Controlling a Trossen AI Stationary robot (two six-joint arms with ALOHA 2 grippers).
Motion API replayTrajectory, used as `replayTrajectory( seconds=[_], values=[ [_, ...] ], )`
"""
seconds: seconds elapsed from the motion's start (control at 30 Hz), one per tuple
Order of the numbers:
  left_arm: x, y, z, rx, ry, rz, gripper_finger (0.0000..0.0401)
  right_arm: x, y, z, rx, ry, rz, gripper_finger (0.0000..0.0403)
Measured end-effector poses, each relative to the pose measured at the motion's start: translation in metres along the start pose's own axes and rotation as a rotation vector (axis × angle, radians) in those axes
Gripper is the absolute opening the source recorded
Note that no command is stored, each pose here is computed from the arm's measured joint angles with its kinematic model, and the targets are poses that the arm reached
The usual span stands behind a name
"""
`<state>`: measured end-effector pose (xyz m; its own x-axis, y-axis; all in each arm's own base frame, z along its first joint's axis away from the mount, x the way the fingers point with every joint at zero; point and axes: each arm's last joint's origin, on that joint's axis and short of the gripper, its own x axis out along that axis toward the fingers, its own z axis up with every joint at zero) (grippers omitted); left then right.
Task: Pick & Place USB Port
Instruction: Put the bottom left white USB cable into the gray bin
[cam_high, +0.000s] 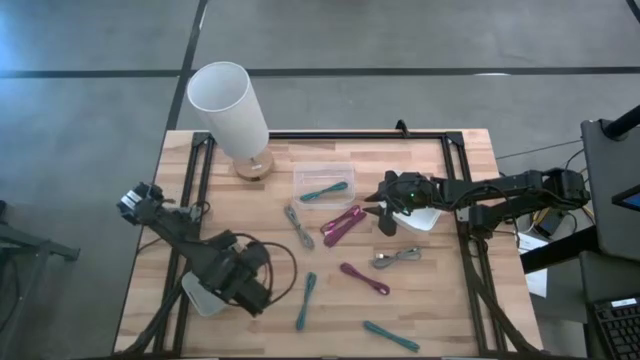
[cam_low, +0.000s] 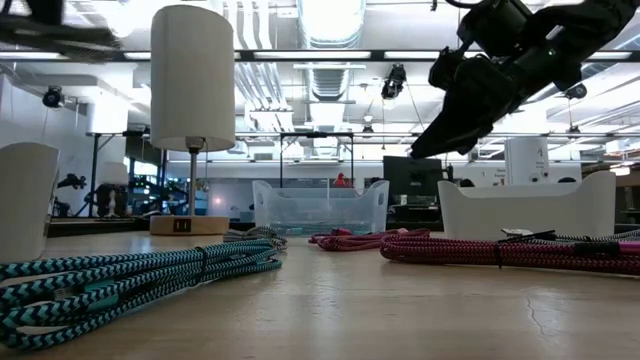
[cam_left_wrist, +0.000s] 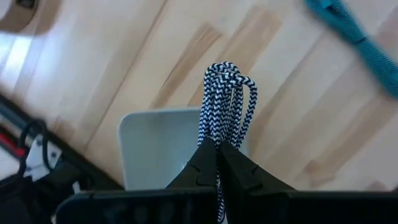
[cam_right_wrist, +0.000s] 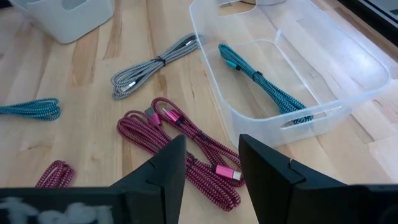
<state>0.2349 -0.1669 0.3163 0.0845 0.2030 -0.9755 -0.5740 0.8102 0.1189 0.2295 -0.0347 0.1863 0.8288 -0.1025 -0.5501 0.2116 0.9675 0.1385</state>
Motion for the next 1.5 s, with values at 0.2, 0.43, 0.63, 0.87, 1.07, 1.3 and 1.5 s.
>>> replayTrajectory(
  seconds=[0.2,0.43,0.63,0.87,1.07,1.3,1.5],
  values=[
    [0.021,0.02,-0.025,-0.052,0.07,-0.036,0.0001,0.0,0.0,-0.001,0.007,0.002,-0.001,0.0146],
    [0.067,0.032,-0.044,-0.096,0.152,-0.208,0.0001,0.0,0.0,-0.001,0.016,0.002,-0.001,0.0146],
    [0.099,0.041,-0.049,-0.145,0.135,-0.27,0.0001,0.0,0.0,-0.001,0.016,0.001,-0.001,0.0146],
    [0.123,0.051,-0.056,-0.163,0.144,-0.203,0.0004,0.0,0.0,0.0,0.015,-0.002,0.0,0.0146],
    [0.142,0.05,-0.06,-0.18,0.12,-0.256,0.0013,0.0,0.0,0.0,0.015,-0.001,0.0,0.0146],
    [0.152,0.051,-0.062,-0.21,0.103,-0.279,0.0025,0.0,0.0,0.0,0.015,-0.001,0.0,0.0146],
    [0.153,0.052,-0.062,-0.211,0.106,-0.268,0.0048,0.0,0.0,0.0,0.015,0.0,0.0,0.0146]
  ],
)
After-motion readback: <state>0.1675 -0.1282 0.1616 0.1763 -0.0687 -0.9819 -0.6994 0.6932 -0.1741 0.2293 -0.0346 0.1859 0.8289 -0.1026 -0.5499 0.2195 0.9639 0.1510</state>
